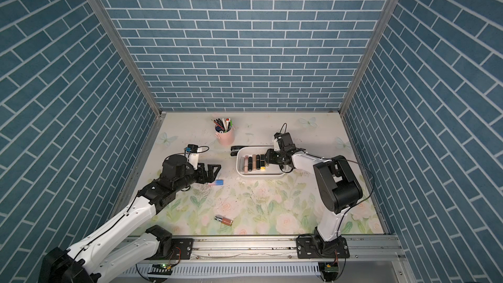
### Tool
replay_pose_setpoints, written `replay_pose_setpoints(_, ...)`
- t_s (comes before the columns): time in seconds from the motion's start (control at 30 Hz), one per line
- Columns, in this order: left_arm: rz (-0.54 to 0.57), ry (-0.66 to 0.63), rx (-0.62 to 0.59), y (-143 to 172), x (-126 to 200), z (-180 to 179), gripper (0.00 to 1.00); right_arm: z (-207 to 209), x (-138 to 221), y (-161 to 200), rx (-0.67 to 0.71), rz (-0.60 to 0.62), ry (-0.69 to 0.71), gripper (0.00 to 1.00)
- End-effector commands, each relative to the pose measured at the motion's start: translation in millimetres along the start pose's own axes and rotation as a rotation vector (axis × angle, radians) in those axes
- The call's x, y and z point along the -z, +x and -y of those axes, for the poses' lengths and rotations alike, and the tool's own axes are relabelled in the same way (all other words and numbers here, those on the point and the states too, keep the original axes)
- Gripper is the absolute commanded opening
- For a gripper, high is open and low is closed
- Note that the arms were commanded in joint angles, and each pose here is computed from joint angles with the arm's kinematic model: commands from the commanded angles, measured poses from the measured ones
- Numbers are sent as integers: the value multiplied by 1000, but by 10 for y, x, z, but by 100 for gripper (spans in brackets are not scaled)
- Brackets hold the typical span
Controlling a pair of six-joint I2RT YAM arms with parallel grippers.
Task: Put the lipstick into the storage box
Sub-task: Place the lipstick in the storage box, then pick up the lipstick at the center of the board.
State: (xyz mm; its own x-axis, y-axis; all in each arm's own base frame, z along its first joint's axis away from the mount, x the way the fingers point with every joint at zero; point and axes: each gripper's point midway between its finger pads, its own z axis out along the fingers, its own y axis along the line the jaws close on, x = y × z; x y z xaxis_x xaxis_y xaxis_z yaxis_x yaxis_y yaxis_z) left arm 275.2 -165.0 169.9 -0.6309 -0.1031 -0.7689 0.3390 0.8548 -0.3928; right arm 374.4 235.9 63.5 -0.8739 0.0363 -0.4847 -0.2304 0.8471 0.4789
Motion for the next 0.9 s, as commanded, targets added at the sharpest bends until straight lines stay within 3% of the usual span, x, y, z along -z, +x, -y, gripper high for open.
replay_pose_setpoints(0.0, 5, -8, -9, 20, 19, -16, 99, -152, 232, -158, 49, 73, -29, 43)
replay_pose_setpoints(0.2, 14, -2, 3, 22, 20, -14, 100, -481, 573, -267, 123, 153, -122, 44)
replay_pose_setpoints(0.37, 28, 9, 23, 1, 36, 4, 100, -908, 727, -137, 233, 128, -237, 49)
replay_pose_setpoints(0.6, 86, -18, 73, -68, 133, -46, 100, -1474, 675, 521, 471, -36, -281, 52)
replay_pose_setpoints(0.87, 150, -149, 174, -45, 259, -318, 100, -1715, 509, 1315, 656, -212, -256, 57)
